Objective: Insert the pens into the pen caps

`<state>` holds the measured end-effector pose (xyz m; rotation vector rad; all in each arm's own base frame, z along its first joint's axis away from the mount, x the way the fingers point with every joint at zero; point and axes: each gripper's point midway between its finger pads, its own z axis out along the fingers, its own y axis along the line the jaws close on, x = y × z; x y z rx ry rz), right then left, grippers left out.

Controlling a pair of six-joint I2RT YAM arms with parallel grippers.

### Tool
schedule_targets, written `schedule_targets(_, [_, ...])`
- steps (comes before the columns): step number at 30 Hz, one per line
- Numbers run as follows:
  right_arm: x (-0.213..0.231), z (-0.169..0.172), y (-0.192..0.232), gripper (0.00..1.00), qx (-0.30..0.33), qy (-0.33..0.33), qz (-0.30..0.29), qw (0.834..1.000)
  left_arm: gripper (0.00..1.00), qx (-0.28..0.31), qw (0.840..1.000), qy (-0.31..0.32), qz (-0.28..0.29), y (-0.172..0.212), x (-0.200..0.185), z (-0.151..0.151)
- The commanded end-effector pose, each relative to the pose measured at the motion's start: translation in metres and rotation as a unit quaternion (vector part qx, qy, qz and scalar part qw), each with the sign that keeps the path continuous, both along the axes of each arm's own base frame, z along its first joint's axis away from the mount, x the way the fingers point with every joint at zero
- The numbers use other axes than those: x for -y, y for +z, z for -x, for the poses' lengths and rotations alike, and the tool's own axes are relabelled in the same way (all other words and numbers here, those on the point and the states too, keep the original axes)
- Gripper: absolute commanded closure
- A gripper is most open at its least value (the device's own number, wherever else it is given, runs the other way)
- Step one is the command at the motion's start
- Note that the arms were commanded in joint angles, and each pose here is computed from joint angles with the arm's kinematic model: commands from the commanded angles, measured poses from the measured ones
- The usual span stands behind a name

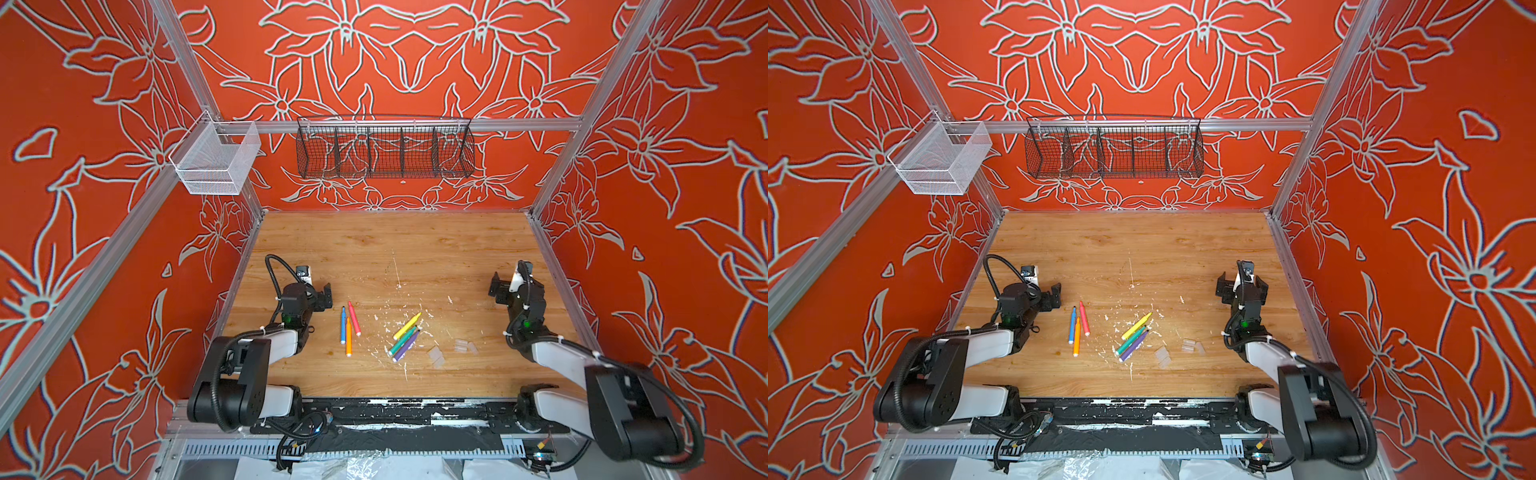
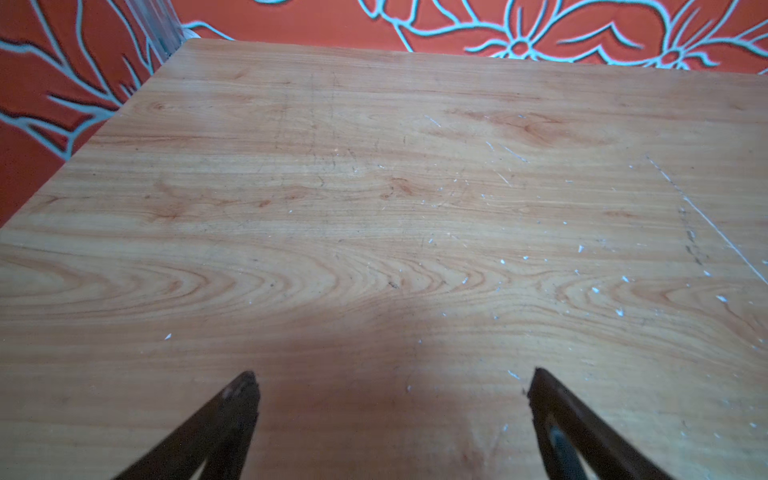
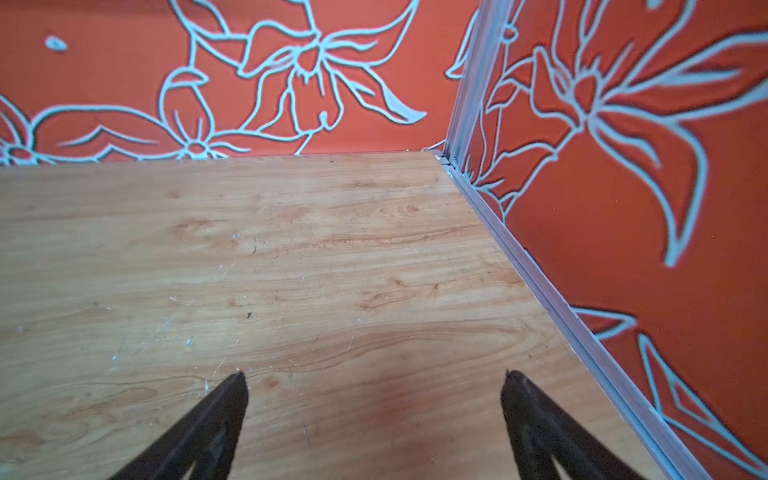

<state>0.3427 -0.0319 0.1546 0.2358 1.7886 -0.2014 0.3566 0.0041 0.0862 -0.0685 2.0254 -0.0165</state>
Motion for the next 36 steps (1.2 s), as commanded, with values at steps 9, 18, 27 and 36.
schedule_targets(9, [-0.013,0.048,0.028,0.03,0.033,0.013,-0.159,0.987,0.03,0.081,0.980,-0.060,0.170,0.112,0.043,0.040])
schedule_targets(18, [-0.019,0.032,0.017,0.02,0.009,0.018,-0.182,0.983,0.03,0.097,0.955,-0.039,0.278,0.115,0.046,0.056])
schedule_targets(27, [-0.029,0.036,0.006,0.02,0.020,0.047,-0.213,0.976,0.03,0.004,0.926,0.091,0.366,0.129,0.027,0.068])
schedule_targets(36, [-0.006,0.044,-0.007,0.02,0.011,-0.032,-0.223,0.974,0.03,-0.018,0.946,0.033,0.323,0.128,0.040,0.077])
